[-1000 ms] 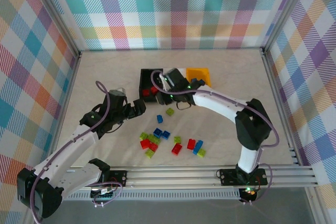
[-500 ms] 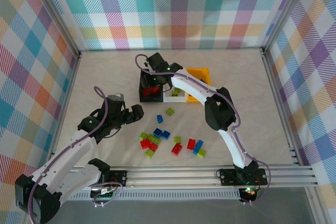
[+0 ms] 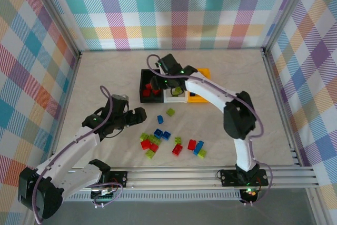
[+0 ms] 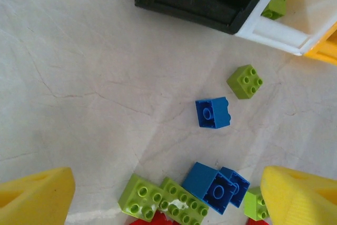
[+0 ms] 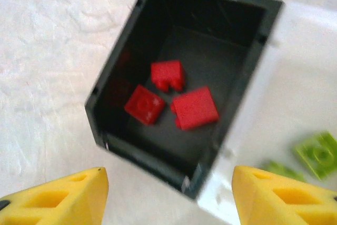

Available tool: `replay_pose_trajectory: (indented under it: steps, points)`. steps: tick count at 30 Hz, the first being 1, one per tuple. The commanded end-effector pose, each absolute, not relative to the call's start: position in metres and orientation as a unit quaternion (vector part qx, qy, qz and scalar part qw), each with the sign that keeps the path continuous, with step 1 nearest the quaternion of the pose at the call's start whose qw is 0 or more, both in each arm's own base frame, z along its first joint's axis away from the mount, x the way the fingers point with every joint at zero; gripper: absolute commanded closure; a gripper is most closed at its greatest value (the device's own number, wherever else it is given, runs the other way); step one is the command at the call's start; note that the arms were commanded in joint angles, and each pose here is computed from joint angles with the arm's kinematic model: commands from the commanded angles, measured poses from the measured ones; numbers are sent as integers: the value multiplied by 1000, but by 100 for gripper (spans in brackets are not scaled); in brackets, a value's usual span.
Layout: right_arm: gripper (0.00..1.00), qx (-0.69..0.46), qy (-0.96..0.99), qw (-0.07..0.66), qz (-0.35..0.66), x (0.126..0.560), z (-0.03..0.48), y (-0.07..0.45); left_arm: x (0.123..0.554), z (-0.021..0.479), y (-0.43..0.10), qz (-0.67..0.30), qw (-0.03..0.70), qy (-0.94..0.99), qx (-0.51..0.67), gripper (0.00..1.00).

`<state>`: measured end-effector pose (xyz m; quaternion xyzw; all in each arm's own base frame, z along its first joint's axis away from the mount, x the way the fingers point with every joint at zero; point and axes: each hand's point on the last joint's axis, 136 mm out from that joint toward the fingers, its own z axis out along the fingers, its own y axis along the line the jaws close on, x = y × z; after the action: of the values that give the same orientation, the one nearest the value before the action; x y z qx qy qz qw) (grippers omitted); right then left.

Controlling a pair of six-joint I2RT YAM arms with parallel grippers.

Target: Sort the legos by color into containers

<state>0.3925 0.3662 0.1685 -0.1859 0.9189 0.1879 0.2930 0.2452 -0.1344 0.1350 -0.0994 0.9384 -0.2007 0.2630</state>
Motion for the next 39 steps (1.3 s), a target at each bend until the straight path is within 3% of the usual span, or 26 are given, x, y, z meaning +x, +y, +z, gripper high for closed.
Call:
replay_pose_trajectory:
  steps: [1,8,16,22,29,33,36,39]
  points:
    - [36,-160,911,315,214,374,185,351,234,122,-151,-211,230,948,-70,12]
    - [37,-142,920,304,204,329,166,305,191,83,-174,-164,168,972,-9,16]
    - [36,-128,921,310,196,311,157,279,142,42,-170,-121,109,987,18,18]
    - [36,-124,920,313,199,308,156,273,141,25,-161,-97,105,990,-1,24]
    - [36,-122,918,319,202,306,160,269,156,21,-131,-77,113,988,-66,41]
    - [36,-121,917,321,203,306,161,267,161,27,-115,-70,124,986,-89,41]
    - [36,-118,917,322,203,307,161,265,161,27,-119,-86,119,985,-86,30]
    - [36,-117,917,323,205,309,162,265,160,24,-122,-89,110,987,-82,27]
